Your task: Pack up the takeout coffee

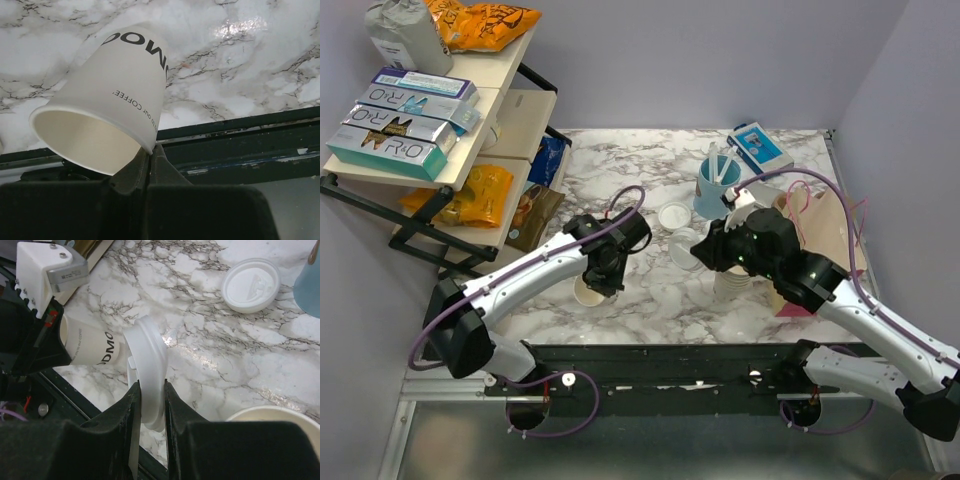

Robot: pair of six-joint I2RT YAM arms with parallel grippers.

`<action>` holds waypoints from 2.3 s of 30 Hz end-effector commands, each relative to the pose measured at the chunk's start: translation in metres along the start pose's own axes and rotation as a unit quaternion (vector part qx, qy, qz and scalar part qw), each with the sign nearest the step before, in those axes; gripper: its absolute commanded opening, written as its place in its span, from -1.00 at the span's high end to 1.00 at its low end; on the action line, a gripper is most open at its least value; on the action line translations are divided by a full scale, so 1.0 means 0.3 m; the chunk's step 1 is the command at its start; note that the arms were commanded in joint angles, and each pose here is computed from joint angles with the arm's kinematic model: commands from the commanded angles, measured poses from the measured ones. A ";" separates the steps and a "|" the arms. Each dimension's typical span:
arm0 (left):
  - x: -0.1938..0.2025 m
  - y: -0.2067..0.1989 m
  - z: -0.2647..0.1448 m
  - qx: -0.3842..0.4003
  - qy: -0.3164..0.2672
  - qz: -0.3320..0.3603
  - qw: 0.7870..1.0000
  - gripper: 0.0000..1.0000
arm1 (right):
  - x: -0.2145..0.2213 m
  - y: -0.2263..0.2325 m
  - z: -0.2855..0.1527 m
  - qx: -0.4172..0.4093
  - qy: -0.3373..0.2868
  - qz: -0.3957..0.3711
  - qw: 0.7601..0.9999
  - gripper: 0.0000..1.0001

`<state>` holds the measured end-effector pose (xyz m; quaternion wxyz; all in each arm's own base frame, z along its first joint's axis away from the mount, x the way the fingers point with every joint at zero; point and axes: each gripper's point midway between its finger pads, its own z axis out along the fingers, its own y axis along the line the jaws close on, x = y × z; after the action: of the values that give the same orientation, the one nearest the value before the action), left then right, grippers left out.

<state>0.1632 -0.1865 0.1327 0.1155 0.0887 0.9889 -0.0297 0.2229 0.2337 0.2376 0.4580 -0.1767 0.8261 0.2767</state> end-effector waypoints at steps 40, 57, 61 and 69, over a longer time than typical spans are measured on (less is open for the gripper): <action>-0.063 0.133 -0.222 0.153 -0.237 -0.161 0.946 -0.98 | 0.083 0.383 0.217 -0.196 0.118 0.042 0.973 0.51; -0.041 0.172 -0.194 0.213 -0.315 -0.274 0.883 -0.98 | 0.193 0.399 0.398 -0.173 0.177 0.113 0.962 0.39; -0.036 0.170 -0.157 0.201 -0.298 -0.275 0.892 -0.98 | 0.205 0.377 0.410 -0.155 0.181 0.113 0.965 0.28; -0.057 0.147 -0.102 0.196 -0.283 -0.272 0.899 -0.98 | 0.241 0.355 0.404 -0.146 0.200 0.091 0.965 0.04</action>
<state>0.1716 -0.1408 0.1661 0.3520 -0.1662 0.8786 -0.2765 0.2050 0.3886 0.1564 0.2258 -0.2055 0.8609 0.4070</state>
